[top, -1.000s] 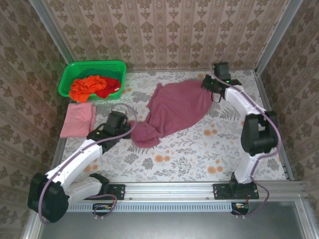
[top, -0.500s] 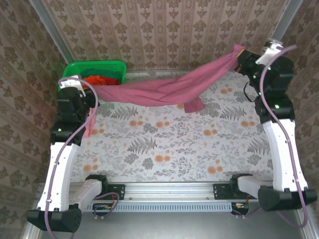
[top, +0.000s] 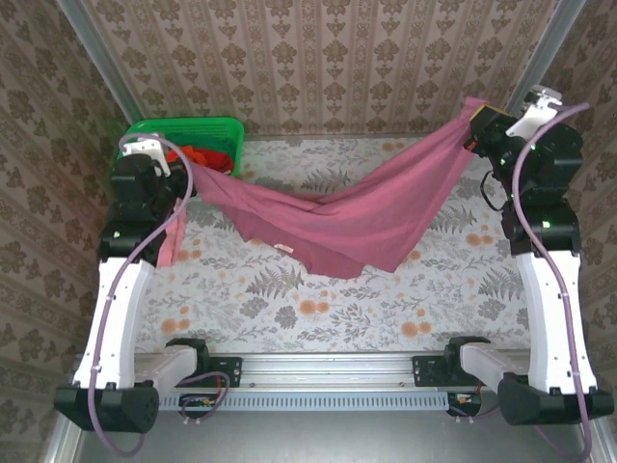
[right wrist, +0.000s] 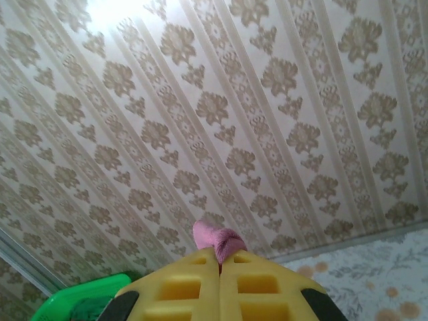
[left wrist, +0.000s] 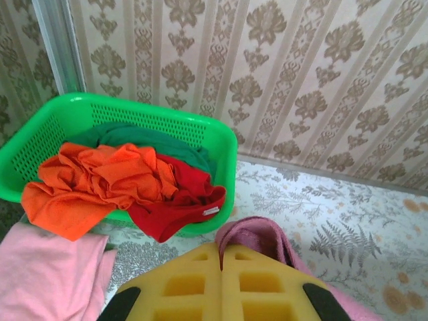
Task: Fold and stack the t-shirts
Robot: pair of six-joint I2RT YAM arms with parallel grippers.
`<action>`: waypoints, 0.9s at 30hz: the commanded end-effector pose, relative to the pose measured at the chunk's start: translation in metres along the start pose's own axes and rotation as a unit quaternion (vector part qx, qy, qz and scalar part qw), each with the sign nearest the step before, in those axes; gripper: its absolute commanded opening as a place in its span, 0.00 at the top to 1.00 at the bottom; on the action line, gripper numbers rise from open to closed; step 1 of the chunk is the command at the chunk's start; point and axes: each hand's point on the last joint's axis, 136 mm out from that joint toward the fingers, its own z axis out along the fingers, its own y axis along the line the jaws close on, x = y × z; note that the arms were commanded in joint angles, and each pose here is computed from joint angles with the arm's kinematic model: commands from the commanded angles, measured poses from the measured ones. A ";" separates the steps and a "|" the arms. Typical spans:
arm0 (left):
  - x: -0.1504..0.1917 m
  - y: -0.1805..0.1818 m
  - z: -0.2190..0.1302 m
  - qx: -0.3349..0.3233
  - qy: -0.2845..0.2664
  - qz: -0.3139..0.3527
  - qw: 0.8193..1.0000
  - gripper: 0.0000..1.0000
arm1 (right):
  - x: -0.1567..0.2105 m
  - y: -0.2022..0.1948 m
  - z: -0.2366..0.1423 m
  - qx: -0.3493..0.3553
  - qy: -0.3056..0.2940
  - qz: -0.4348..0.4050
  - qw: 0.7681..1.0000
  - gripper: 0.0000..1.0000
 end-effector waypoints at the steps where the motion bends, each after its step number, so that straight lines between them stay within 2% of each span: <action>1: -0.030 -0.008 0.009 0.024 -0.030 0.000 0.999 1.00 | 0.005 -0.004 0.029 -0.001 0.026 0.006 1.000 1.00; 5: -0.062 -0.016 0.016 0.036 -0.048 0.005 0.998 1.00 | -0.010 0.008 0.062 -0.029 0.038 0.016 0.999 1.00; 9: -0.095 -0.024 -0.003 0.046 -0.085 0.016 0.995 1.00 | -0.025 0.019 0.075 -0.044 0.036 0.019 0.998 1.00; 12: -0.092 -0.022 -0.017 0.041 -0.089 0.026 0.995 1.00 | -0.024 0.015 0.068 -0.033 0.035 0.019 0.999 1.00; 13: -0.086 -0.020 -0.019 0.038 -0.084 0.029 0.995 1.00 | -0.016 0.010 0.070 -0.026 0.043 0.021 0.999 1.00; 17: -0.047 -0.007 -0.027 0.022 -0.055 0.036 0.998 1.00 | -0.012 0.004 0.038 -0.009 0.027 0.016 0.999 1.00; 21: -0.001 -0.006 -0.025 0.039 -0.015 0.024 0.999 1.00 | -0.005 -0.009 0.031 0.020 0.028 0.002 0.999 1.00; 24: 0.035 -0.012 -0.011 0.073 0.013 0.010 0.997 1.00 | 0.013 -0.022 0.051 0.033 0.056 0.000 0.998 1.00; 27: 0.078 -0.024 0.007 0.105 0.051 0.007 0.993 1.00 | 0.049 -0.046 0.094 0.049 0.098 0.006 0.994 1.00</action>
